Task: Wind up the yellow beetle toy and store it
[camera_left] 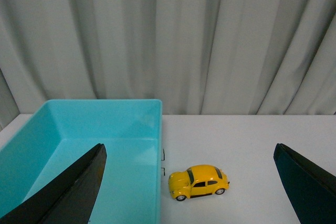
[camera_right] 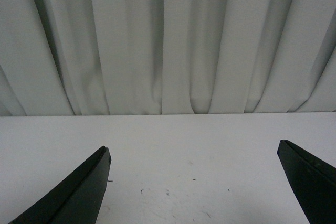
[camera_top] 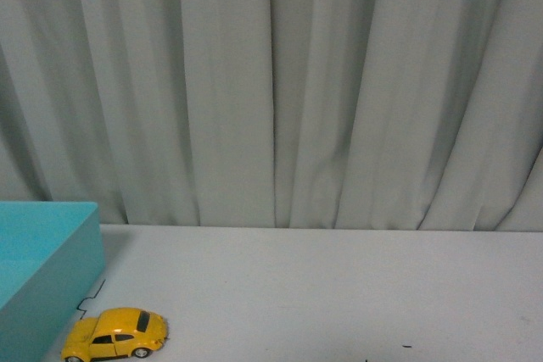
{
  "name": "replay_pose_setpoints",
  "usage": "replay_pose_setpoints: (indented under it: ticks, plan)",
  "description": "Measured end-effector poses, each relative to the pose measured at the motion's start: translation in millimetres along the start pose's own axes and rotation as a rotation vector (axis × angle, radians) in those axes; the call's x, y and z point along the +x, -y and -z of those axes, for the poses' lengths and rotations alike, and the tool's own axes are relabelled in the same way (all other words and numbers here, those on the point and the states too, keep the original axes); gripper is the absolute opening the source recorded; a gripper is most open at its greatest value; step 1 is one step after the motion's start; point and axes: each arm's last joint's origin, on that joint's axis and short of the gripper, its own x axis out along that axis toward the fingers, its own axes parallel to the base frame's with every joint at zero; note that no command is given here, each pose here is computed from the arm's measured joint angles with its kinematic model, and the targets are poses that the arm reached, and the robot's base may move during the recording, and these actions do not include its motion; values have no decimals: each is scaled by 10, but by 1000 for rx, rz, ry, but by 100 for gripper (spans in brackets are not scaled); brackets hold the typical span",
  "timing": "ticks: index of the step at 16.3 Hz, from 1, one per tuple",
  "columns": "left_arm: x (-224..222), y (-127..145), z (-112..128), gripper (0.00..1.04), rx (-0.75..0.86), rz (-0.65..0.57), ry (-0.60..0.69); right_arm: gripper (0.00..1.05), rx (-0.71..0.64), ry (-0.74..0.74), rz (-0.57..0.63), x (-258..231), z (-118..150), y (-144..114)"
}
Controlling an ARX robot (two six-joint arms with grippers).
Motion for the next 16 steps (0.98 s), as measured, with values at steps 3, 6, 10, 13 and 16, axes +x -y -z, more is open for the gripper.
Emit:
replay_pose_setpoints:
  ticks: [3,6,10,13,16]
  plan:
    - [0,0,0,98,0,0,0,98,0,0,0,0,0,0]
    - [184,-123,-124,98,-202,-158,-350,98,0,1,0,0,-1,0]
    - [1098,-147,-491,98,-249,-104,-349,98,0,-2,0,0,1,0]
    - [1838,-40,-658,98,-142,-51,-377,98,0,-1,0,0,1,0]
    - [2482,193,-560,98,104,99,-475,98,0,-1,0,0,1,0]
